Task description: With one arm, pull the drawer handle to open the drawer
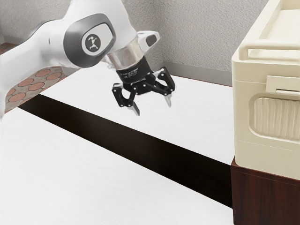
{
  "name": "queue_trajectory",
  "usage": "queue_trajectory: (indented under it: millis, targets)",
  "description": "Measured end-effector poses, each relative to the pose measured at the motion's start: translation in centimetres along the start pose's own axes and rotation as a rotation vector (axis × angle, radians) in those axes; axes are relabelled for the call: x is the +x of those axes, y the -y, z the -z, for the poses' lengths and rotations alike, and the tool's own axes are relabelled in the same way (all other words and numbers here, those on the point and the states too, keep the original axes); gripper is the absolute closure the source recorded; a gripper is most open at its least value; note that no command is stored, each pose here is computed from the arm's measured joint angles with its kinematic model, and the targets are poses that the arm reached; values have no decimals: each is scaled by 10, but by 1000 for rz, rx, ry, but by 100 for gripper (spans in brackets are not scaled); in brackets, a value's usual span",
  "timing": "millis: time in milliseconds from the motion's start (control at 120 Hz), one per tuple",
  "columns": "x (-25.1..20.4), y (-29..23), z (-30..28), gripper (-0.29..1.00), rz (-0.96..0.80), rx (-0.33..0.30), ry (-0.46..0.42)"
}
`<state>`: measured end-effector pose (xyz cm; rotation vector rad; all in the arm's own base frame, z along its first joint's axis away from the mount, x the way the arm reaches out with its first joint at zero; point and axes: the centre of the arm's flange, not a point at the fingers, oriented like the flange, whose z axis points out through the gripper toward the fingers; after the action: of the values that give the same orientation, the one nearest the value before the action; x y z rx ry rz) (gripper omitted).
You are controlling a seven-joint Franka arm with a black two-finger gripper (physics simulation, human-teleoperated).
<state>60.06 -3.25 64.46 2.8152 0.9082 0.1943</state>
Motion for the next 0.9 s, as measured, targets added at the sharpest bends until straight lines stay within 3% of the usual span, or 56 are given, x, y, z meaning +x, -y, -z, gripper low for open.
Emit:
queue_trajectory:
  millis: [367, 900]
  targets:
    - [25, -43, -50, 2, -19, -70, -86]
    - [-2, -119, -95, 6, -192, -166, -112]
